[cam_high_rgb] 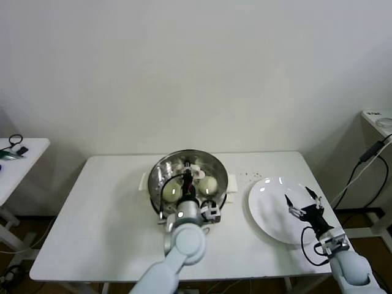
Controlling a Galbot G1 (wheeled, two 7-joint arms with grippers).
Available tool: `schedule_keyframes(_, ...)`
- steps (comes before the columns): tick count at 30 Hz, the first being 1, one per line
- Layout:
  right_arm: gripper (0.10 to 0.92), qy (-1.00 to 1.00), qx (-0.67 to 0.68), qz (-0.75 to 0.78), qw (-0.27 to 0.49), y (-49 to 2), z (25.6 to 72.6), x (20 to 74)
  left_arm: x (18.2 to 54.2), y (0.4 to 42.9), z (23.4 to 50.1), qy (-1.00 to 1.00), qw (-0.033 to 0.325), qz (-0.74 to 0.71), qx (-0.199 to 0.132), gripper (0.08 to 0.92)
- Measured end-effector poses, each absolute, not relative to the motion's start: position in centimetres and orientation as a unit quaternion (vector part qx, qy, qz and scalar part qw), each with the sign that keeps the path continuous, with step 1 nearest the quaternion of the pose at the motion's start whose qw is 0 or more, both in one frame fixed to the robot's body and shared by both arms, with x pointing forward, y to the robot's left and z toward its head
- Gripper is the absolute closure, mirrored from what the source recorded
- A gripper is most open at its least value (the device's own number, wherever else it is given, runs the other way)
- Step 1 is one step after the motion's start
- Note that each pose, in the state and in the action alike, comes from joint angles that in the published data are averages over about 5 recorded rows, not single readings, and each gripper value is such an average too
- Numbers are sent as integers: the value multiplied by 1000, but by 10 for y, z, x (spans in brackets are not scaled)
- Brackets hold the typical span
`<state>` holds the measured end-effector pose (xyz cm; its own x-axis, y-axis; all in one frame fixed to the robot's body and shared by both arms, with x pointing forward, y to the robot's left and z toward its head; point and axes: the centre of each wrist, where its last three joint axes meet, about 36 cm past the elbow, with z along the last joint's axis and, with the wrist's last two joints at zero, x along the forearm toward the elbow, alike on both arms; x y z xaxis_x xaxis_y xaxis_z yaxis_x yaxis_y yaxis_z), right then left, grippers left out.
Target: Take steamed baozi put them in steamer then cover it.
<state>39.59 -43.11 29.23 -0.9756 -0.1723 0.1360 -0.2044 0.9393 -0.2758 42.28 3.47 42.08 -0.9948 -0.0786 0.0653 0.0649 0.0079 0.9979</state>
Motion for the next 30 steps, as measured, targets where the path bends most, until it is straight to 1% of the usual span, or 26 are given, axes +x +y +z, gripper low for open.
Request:
schedule_keyframes(14, 200, -983, 94, 143, 64, -434, 294, 392, 410, 53, 436, -720, 42, -693, -8, 317)
schedule_keyframes(18, 200, -983, 91, 140, 74, -433, 297, 390, 403, 61, 442, -725, 39, -687, -12, 215)
schedule_keyframes(21, 200, -983, 88, 139, 83, -434, 299, 390, 397, 67, 446, -730, 39, -682, -18, 182)
schedule_keyframes(25, 200, -983, 84, 139, 90, -434, 303, 389, 388, 75, 451, -738, 38, -674, -25, 177)
schedule_keyframes(30, 200, -982, 84, 137, 95, -434, 309, 387, 376, 89, 459, -748, 34, -662, -25, 177)
